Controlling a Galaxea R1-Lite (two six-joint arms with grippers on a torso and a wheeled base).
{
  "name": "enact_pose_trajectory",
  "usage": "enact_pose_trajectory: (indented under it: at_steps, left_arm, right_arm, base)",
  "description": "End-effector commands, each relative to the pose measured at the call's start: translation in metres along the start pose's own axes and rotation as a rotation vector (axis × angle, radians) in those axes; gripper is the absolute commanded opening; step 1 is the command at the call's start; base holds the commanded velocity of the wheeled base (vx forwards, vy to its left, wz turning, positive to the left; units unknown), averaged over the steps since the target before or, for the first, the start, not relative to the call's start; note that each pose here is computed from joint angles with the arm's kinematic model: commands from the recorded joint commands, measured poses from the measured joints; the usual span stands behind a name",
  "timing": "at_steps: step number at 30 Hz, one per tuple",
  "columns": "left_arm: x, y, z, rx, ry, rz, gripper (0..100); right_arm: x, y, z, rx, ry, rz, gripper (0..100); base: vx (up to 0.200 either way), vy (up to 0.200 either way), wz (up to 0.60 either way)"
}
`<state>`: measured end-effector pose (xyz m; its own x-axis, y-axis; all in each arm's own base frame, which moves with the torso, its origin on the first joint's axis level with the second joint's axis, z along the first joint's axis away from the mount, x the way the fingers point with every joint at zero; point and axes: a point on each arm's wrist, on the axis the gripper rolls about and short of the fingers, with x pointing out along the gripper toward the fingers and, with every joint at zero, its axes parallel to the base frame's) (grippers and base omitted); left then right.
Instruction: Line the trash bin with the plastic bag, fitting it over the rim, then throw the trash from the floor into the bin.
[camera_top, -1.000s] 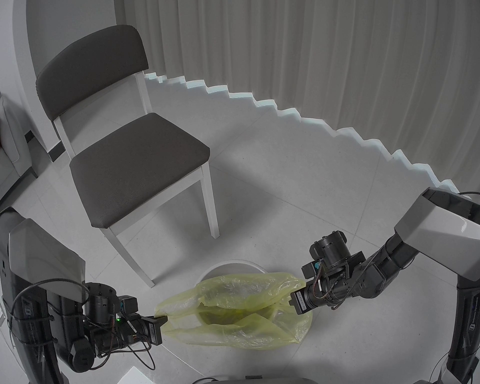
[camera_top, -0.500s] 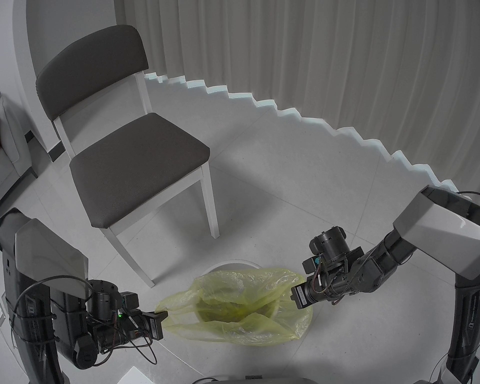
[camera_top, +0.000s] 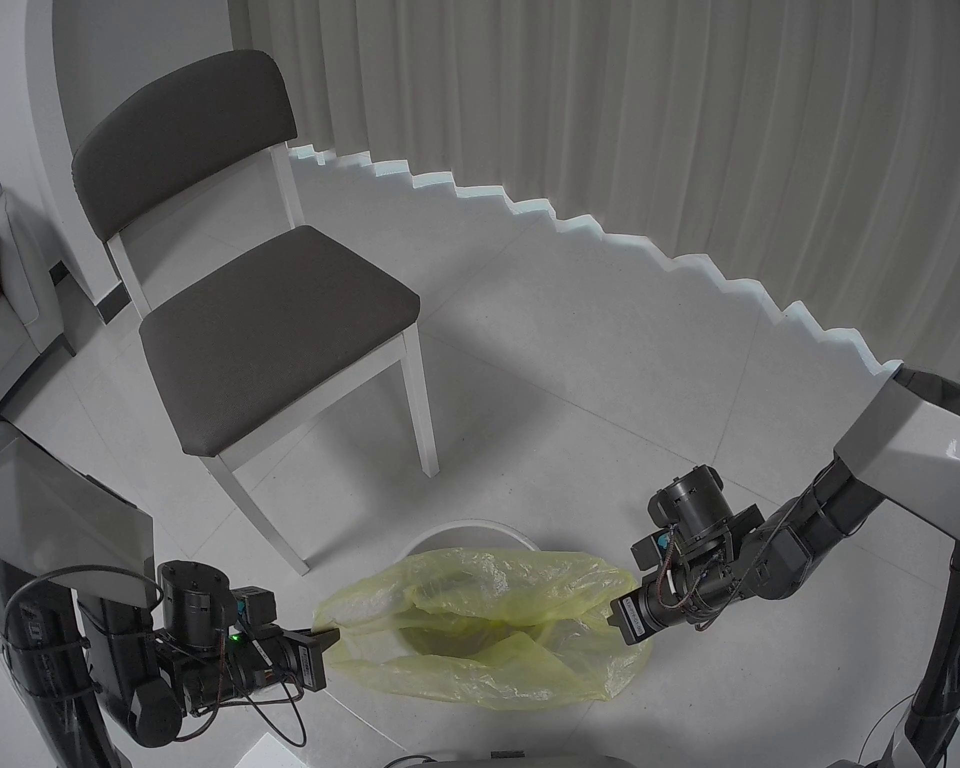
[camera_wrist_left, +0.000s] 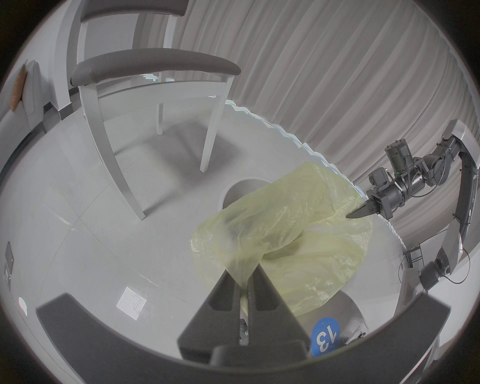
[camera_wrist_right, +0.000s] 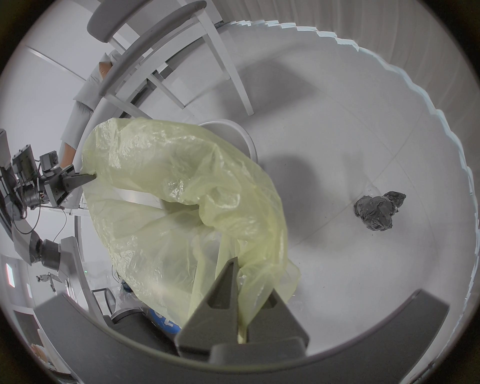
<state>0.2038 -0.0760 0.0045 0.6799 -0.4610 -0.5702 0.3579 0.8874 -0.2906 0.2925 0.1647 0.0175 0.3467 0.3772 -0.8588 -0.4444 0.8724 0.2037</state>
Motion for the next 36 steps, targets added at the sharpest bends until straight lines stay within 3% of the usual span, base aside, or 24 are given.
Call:
enact_pose_trajectory:
  at_steps: [1, 11, 25, 35, 36]
  left_arm:
    - [0.001, 0.000, -0.008, -0.002, 0.046, 0.004, 0]
    - [0.022, 0.012, -0.021, 0.005, 0.110, 0.030, 0]
    - [0.081, 0.040, -0.010, -0.006, 0.020, 0.061, 0]
    - [0.073, 0.035, 0.006, -0.029, -0.081, 0.042, 0]
    - [0.071, 0.035, 0.006, -0.037, -0.078, 0.042, 0]
  right_arm:
    - [0.008, 0.000, -0.004, -0.012, 0.024, 0.000, 0]
    - [0.038, -0.012, 0.001, -0.030, 0.053, -0.012, 0]
    - [0.065, -0.044, 0.029, 0.013, 0.000, -0.041, 0]
    - [0.047, -0.036, 0.032, -0.001, -0.034, -0.034, 0]
    - [0.045, -0.035, 0.032, -0.003, -0.037, -0.033, 100]
  base:
    - [0.000, 0.000, 0.00]
    - [0.000, 0.000, 0.00]
    - [0.000, 0.000, 0.00]
    - [0.000, 0.000, 0.00]
    - [0.000, 0.000, 0.00]
